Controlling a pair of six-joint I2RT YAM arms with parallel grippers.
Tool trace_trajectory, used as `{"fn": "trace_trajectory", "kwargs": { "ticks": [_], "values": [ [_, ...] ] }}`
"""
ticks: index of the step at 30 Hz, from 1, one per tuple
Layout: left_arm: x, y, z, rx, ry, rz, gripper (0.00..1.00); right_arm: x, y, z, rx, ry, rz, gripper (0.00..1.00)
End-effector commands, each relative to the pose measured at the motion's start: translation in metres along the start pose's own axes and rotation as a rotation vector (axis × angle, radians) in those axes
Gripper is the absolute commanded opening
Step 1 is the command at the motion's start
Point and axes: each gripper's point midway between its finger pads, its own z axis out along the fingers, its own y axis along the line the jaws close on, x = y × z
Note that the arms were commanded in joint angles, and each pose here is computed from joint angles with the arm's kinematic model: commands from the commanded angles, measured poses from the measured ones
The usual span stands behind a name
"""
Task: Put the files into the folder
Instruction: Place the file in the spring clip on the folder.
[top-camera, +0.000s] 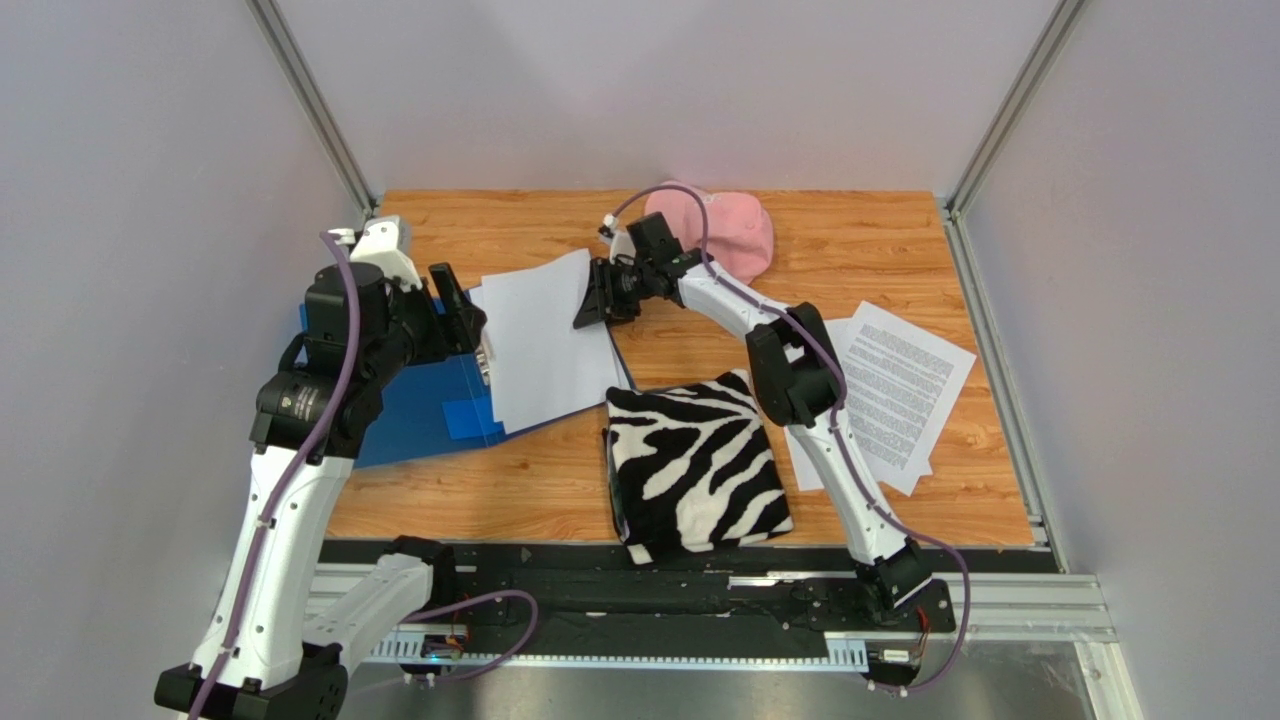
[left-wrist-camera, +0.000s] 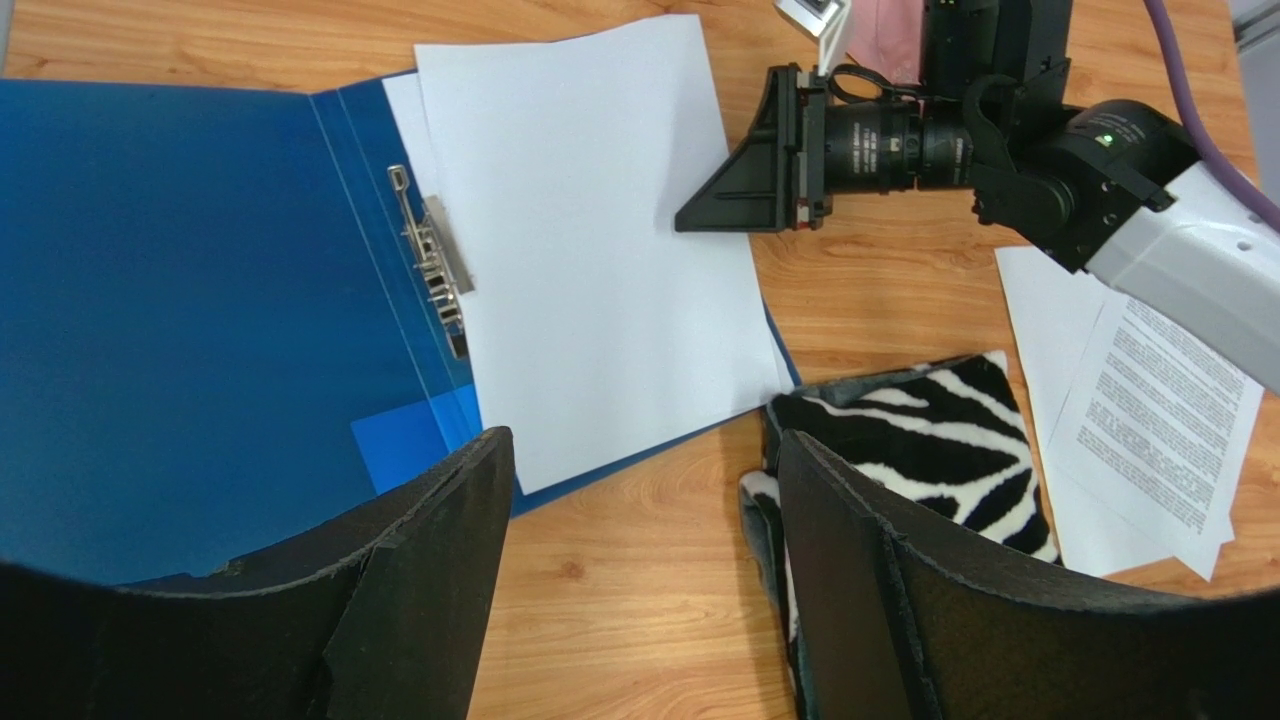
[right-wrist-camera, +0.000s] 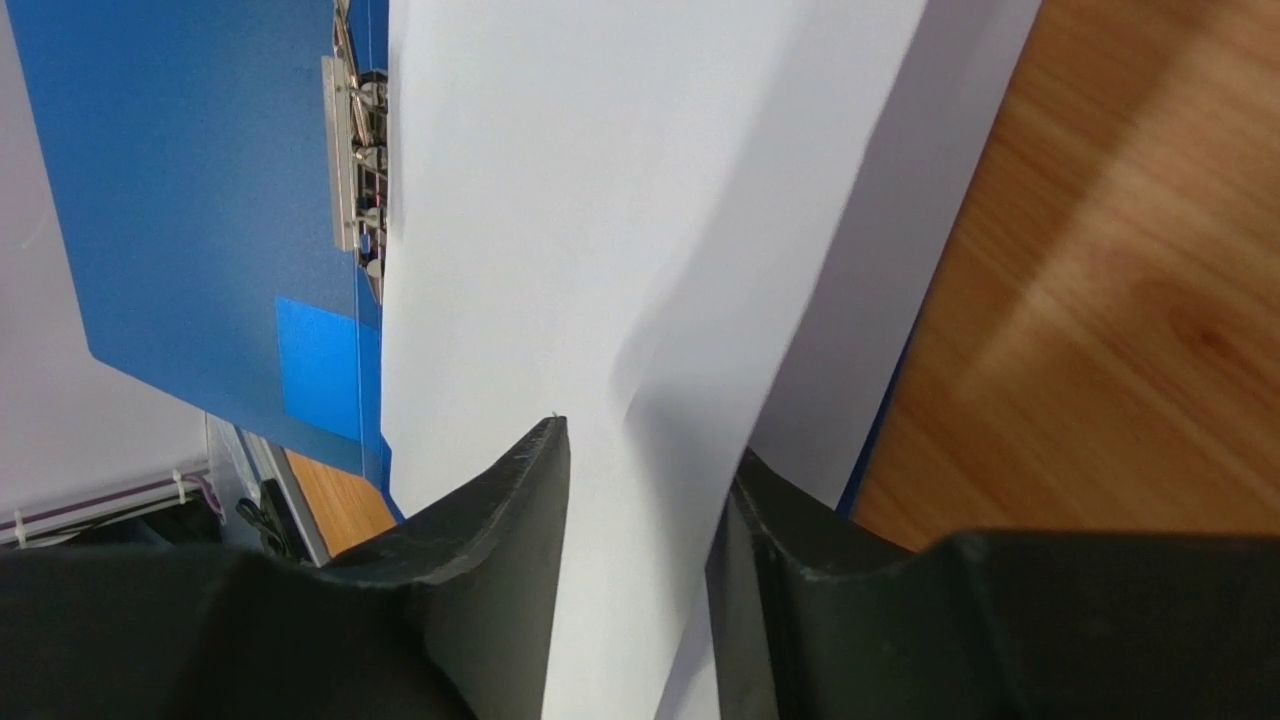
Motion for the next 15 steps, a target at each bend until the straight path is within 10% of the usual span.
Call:
{"fn": "trace_trajectory", "kwargs": {
  "ticks": [1, 7, 15],
  "values": [
    [-0.0053, -0.0055, -0.0016, 0.029, -0.026, 0.007, 0.74, -0.0296, 0.0394, -0.0332, -0.020, -0.096, -0.087, 0.30],
    [-0.0052, -0.0040, -0.0032, 0.024, -0.029, 0.011, 0.73, -0.0291, 0.0421, -0.0331, -0.046, -0.080, -0.129, 0.03],
    [-0.0047, -0.0035, -0.0036, 0.023, -0.027, 0.019, 0.73, -0.0248, 0.0360, -0.0354, -0.145, -0.013, -0.176, 0.00]
  ]
}}
